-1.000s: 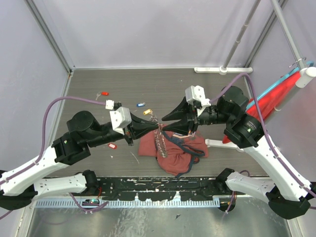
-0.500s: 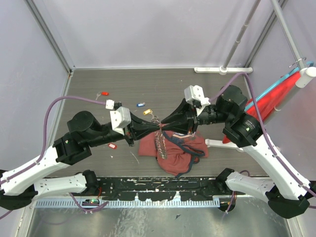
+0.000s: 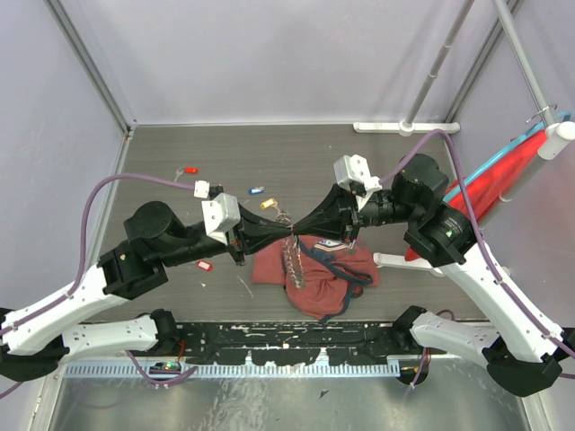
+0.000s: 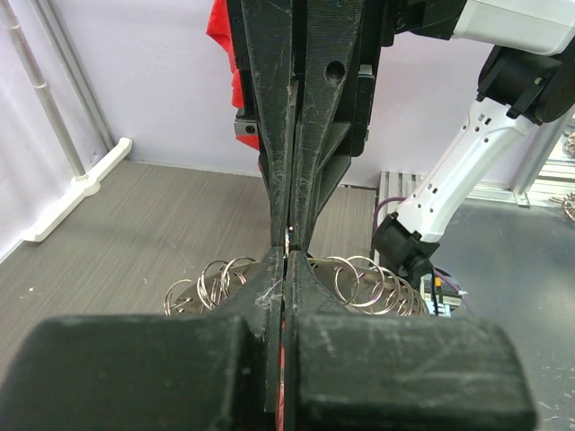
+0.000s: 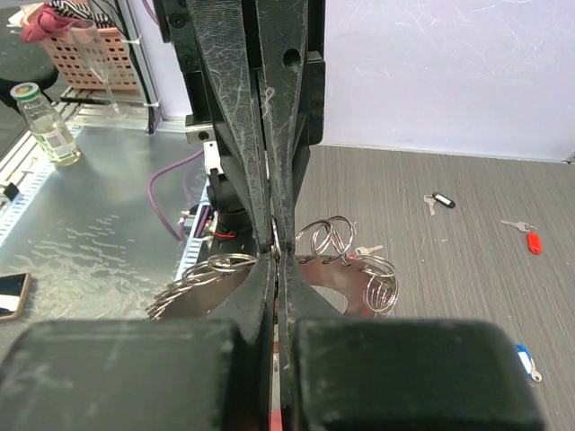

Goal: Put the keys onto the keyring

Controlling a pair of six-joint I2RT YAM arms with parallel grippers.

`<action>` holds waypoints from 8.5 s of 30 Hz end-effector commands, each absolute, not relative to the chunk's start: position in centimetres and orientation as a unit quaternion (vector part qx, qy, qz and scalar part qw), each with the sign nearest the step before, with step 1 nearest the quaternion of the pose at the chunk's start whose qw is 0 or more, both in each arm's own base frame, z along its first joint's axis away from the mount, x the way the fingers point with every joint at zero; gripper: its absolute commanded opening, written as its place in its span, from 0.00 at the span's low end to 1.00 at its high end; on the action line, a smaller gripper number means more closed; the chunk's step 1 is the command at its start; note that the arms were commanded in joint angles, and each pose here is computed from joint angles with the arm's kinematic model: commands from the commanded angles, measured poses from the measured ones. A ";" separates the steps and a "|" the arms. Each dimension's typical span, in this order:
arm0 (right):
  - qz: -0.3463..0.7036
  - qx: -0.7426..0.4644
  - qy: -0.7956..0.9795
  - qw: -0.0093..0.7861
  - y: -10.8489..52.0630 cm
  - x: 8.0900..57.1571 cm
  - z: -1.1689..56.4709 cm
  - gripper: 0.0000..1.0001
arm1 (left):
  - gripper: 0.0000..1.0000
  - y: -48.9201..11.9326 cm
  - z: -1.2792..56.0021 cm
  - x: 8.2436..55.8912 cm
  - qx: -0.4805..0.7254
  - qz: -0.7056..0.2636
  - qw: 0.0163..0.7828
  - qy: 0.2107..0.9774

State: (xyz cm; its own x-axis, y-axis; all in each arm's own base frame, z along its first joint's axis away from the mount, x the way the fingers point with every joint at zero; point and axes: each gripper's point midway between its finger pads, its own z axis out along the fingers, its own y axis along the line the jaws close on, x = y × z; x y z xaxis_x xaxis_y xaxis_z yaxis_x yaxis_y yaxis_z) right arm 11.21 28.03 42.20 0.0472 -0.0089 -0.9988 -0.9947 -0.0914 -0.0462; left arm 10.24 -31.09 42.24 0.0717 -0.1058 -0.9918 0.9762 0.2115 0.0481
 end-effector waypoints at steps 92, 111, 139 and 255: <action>0.328 -0.592 0.661 0.325 28.0 8.7 35.9 0.01 | 0.13 -32.1 34.6 7.8 0.532 -0.448 0.465 0.548; 0.328 -0.570 0.656 0.372 27.7 9.4 37.4 0.20 | 0.00 -31.9 35.1 8.5 0.516 -0.439 0.482 0.556; 0.509 -0.128 0.715 0.462 26.9 12.7 41.5 0.37 | 0.00 -30.1 37.4 10.6 0.428 -0.432 0.552 0.571; 0.436 -0.197 0.788 0.389 29.0 12.6 34.7 0.06 | 0.00 -29.8 37.3 11.2 0.423 -0.420 0.563 0.573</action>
State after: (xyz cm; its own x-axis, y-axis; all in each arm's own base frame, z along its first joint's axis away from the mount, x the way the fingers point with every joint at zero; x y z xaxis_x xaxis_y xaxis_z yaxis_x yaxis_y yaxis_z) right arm 12.72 28.71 32.82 -0.6503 0.0169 -0.7595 -0.6130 0.5788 0.5377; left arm 11.28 -29.94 34.71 -0.0563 0.1020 -0.9932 0.9551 0.2954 -0.0238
